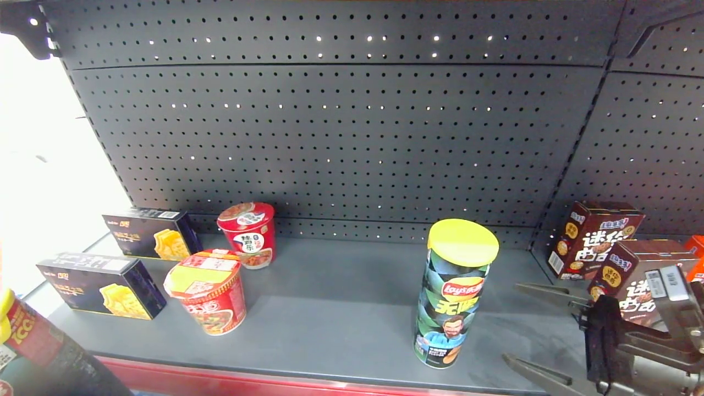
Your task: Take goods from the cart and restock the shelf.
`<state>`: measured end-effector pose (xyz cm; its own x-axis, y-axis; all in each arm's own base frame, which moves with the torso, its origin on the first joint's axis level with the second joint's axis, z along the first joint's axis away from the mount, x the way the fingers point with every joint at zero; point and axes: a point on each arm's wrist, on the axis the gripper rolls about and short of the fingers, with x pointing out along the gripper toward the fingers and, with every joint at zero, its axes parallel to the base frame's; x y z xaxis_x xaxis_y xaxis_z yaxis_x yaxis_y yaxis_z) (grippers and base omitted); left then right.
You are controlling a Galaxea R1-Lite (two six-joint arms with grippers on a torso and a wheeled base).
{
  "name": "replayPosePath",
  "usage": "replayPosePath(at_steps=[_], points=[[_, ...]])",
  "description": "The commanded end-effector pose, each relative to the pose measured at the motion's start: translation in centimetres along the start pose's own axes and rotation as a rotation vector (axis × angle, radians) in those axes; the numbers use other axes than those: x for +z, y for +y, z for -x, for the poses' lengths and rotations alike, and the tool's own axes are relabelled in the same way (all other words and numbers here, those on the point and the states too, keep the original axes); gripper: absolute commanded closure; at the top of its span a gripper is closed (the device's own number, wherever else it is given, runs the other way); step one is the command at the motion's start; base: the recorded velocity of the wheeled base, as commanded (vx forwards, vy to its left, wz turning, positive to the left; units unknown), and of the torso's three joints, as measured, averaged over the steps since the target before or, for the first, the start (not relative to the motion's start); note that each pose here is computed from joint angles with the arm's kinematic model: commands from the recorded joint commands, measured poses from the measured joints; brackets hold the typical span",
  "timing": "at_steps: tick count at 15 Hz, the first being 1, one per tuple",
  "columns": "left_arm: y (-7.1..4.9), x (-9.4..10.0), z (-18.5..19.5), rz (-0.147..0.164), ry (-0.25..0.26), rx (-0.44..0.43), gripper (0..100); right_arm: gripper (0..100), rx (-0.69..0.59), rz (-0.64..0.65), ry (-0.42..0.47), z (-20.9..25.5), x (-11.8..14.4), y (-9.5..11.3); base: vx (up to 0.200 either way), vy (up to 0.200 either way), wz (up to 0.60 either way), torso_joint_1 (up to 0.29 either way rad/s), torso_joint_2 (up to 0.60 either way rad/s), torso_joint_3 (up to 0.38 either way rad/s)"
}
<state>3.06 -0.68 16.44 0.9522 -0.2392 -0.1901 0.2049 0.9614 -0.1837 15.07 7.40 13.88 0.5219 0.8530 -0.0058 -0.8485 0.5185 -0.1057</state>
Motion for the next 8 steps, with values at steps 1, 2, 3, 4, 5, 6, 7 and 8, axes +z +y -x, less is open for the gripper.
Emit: replayPosePath(at_steps=[1,2,3,4,5,6,7,8], points=[[0.0,0.0,0.1,-0.001,-0.006,-0.002,100,0,-0.052,0.067,-0.080,2.2,1.6,0.8,0.000,0.000,0.00,0.000,0.00,0.000],[0.0,0.0,0.1,-0.001,-0.009,-0.003,100,0,-0.079,0.076,-0.086,2.9,1.7,0.9,0.000,0.000,0.00,0.000,0.00,0.000],[0.0,0.0,0.2,-0.003,-0.014,-0.002,100,0,-0.099,0.086,-0.095,3.5,1.9,1.0,0.000,0.000,0.00,0.000,0.00,0.000],[0.0,0.0,0.6,-0.003,-0.034,-0.001,100,0,-0.137,0.100,-0.106,4.6,2.2,1.4,0.000,0.000,0.00,0.000,0.00,0.000],[0.0,-0.1,0.7,-0.003,-0.038,0.000,100,0,-0.158,0.103,-0.105,4.9,2.3,1.4,0.000,0.000,0.00,0.000,0.00,0.000],[-0.1,-0.2,1.4,-0.008,-0.035,0.002,100,0,-0.232,0.095,-0.094,6.2,2.5,2.3,0.000,0.000,0.00,0.000,0.00,0.000],[-0.1,-0.2,1.8,-0.011,-0.036,0.002,100,0,-0.256,0.082,-0.085,6.9,2.5,3.0,0.000,0.000,0.00,0.000,0.00,0.000],[-0.1,-0.5,2.2,-0.013,-0.040,0.003,100,0,-0.285,0.067,-0.067,7.6,2.4,3.7,0.000,0.000,0.00,0.000,0.00,0.000]])
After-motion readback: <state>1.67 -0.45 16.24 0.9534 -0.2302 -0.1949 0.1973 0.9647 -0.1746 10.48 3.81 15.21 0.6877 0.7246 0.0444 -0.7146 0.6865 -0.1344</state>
